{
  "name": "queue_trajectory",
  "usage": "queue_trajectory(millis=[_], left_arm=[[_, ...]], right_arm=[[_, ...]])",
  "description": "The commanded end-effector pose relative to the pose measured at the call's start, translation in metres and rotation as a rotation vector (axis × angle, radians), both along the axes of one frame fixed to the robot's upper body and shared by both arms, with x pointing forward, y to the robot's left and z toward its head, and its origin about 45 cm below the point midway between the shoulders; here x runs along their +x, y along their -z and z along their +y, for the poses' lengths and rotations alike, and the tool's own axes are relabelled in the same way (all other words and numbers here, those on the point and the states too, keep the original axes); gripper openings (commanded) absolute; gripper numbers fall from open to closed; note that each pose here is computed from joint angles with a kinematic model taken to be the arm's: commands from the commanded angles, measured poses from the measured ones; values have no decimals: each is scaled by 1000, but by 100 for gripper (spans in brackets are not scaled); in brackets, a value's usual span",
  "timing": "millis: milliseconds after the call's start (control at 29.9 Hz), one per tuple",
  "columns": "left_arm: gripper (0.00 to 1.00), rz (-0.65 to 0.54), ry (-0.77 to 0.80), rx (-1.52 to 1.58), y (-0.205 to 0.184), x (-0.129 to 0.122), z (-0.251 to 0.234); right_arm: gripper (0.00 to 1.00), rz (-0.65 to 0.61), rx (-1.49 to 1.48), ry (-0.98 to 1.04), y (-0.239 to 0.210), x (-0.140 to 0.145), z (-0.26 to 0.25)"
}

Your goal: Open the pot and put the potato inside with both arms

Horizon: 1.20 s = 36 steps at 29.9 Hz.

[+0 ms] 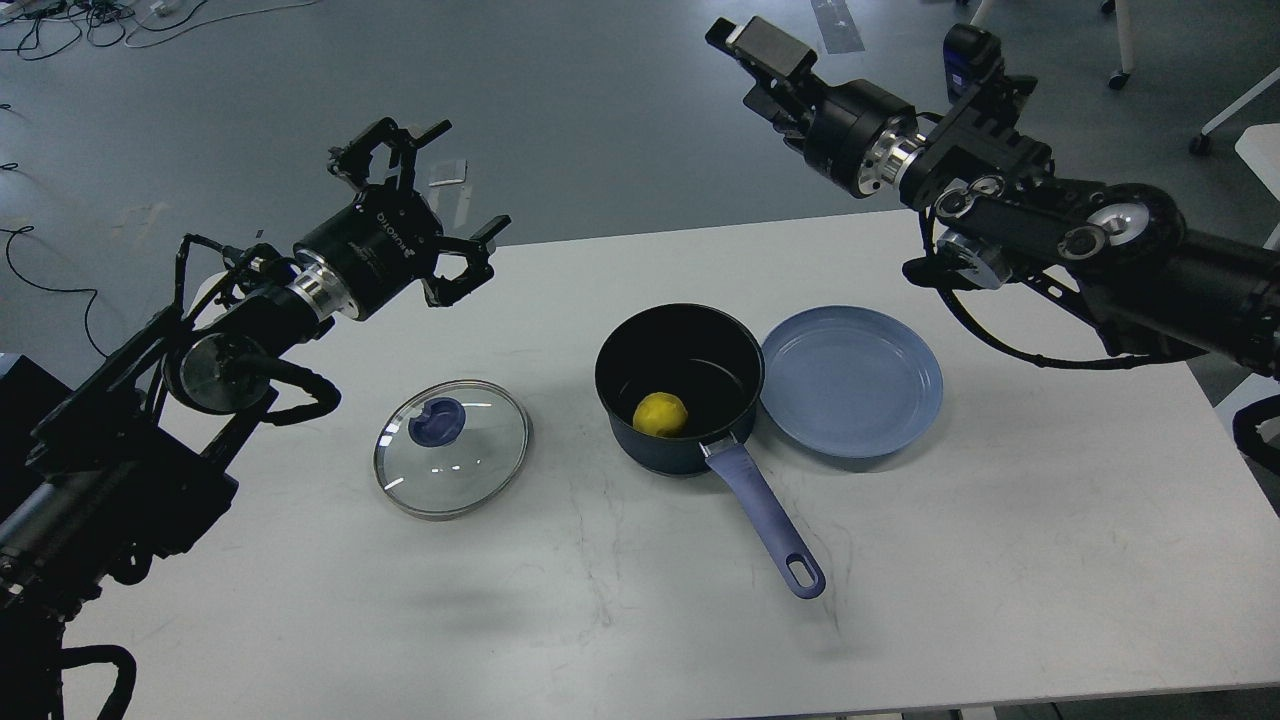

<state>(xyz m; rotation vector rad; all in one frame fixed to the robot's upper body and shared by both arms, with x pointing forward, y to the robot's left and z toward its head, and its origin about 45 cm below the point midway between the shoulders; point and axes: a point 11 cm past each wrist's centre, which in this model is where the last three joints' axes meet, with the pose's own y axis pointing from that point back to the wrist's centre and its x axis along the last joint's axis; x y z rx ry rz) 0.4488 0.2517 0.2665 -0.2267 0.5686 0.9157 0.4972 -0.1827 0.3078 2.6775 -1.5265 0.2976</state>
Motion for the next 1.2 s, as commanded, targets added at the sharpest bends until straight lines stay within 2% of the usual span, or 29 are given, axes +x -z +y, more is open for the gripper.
queue_trajectory(millis=[0,134,434,735,902,1169], left_arm=[[99,6,6,-9,3,-1,-5],[99,15,3,-15,6,-1,-7],[99,62,-63,-26,34,-6,12],[99,57,-60,-35,31,-5,11],[99,57,-58,-34,31,-6,11],[99,53,-57,-31,30,-5,11]], right_arm=[[100,148,235,49,13,-1,-15],[100,264,307,88,39,-8,-22],[100,352,394,107,57,-16,-23],[100,387,403,93,63,-20,-13],[100,455,462,94,76,-29,-11],[100,467,486,105,77,-29,-15]])
